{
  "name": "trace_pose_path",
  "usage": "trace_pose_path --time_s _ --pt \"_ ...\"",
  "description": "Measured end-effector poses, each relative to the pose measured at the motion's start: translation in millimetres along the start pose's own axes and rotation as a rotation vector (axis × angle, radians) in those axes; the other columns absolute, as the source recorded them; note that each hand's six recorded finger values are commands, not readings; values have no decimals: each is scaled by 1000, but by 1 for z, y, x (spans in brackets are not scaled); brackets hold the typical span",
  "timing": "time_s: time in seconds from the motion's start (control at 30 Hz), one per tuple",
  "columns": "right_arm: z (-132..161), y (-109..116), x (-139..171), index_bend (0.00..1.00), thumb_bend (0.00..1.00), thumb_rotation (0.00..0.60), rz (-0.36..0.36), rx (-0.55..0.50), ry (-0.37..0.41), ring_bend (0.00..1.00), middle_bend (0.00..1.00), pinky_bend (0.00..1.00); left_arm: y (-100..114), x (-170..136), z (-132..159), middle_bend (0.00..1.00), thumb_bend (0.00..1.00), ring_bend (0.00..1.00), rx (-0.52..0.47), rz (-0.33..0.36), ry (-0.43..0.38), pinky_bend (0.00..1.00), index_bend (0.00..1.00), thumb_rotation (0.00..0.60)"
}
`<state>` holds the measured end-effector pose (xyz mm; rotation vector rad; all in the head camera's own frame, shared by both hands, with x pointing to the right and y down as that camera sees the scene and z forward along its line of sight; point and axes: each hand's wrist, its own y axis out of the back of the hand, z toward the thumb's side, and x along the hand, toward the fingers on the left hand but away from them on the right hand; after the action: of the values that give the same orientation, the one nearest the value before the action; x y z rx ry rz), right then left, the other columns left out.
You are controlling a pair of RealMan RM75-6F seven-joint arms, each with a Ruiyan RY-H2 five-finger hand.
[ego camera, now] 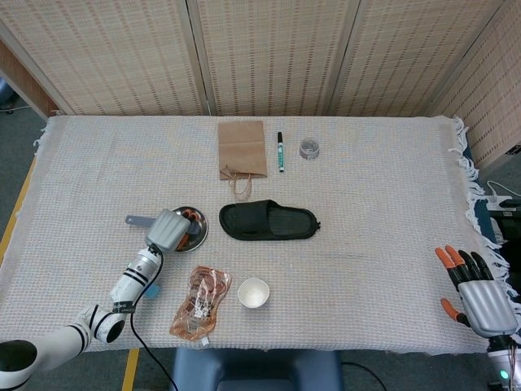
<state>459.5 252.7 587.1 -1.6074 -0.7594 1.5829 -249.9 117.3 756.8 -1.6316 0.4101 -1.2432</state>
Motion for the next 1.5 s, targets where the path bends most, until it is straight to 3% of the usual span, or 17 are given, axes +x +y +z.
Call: trace_pose_path --time_s 0.23,0.4,0.7,0.87,1.0,1.2,1.5 --pt "5 -3 -2 0 212 600 10 -1 19 0 0 0 3 -1 -4 555 428 890 11 31 5 1000 472 600" --pt "23 -2 -19 0 214 600 6 -26 98 0 0 0 8 -6 -8 619 427 899 33 52 7 1000 519 600" --pt "92 -5 -101 0 349 600 54 46 336 0 0 0 28 -13 -4 650 428 900 23 82 12 1000 541 600" --pt "146 -10 -151 0 561 600 87 115 449 0 0 0 39 -13 -1 645 428 899 -32 73 14 1000 535 600" --pt "173 -14 -174 0 602 600 95 169 471 0 0 0 49 -9 -3 645 430 899 -106 59 25 1000 535 600" --pt "212 -30 -201 0 607 600 161 260 502 0 0 0 60 3 3 636 428 899 -120 63 16 1000 526 600" --pt "223 -50 -216 0 610 600 222 302 481 0 0 0 64 24 25 631 428 899 -113 56 -8 1000 520 600"
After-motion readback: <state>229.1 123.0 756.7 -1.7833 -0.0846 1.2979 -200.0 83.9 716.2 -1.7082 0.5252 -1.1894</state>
